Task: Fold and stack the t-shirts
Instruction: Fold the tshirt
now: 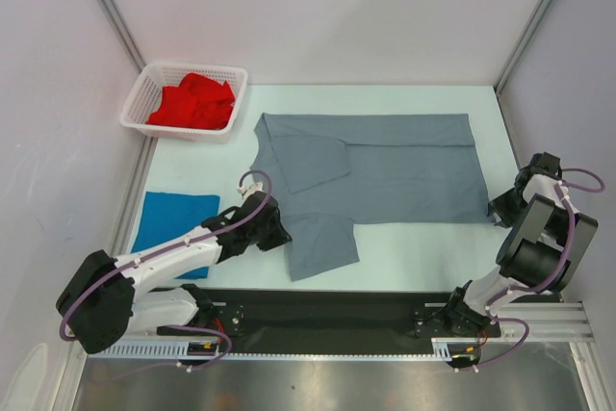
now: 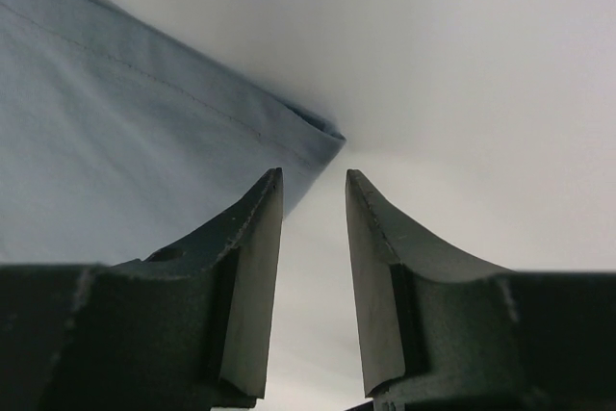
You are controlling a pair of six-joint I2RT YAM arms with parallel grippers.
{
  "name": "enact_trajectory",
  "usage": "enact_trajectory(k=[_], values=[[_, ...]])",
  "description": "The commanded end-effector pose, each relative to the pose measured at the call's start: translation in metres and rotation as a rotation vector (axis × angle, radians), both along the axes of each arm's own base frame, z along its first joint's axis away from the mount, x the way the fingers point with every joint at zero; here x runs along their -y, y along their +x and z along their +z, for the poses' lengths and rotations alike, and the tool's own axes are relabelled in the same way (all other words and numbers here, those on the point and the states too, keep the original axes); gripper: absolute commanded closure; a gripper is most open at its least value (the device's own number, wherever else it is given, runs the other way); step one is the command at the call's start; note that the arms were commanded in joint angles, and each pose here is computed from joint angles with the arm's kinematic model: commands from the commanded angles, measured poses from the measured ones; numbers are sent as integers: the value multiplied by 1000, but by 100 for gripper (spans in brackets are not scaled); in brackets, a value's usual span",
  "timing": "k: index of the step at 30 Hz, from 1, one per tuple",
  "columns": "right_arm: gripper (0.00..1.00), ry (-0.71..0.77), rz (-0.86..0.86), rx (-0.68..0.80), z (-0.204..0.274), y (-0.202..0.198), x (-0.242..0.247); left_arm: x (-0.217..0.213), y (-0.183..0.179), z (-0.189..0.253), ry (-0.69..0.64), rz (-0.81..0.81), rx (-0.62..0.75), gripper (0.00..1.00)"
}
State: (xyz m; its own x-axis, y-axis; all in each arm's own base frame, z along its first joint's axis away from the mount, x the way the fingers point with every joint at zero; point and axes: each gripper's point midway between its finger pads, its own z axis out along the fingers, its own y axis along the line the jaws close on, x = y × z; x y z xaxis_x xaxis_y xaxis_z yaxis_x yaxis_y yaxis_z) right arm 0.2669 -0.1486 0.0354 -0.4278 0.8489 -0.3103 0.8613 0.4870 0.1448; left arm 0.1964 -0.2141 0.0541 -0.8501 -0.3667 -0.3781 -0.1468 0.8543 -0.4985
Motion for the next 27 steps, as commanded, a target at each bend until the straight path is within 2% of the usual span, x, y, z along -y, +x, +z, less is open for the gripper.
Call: enact_trajectory(k=[1, 9, 21, 24, 26, 27], values=[[62, -5, -21, 48, -1, 13, 6, 5, 6, 11, -19, -17, 55, 100], [63, 11, -43, 8, -17, 8, 5, 5, 5, 13, -24, -25, 58, 100], [73, -6, -23, -45, -26, -3, 6, -4, 3, 24, -12, -9, 87, 100], [86, -23, -4, -39, -23, -2, 8, -7, 2, 24, -3, -6, 85, 100], [99, -21, -7, -41, -20, -3, 8, -8, 2, 27, -1, -5, 91, 99], [100, -19, -10, -41, -17, -2, 7, -9, 2, 29, 7, -16, 100, 100]])
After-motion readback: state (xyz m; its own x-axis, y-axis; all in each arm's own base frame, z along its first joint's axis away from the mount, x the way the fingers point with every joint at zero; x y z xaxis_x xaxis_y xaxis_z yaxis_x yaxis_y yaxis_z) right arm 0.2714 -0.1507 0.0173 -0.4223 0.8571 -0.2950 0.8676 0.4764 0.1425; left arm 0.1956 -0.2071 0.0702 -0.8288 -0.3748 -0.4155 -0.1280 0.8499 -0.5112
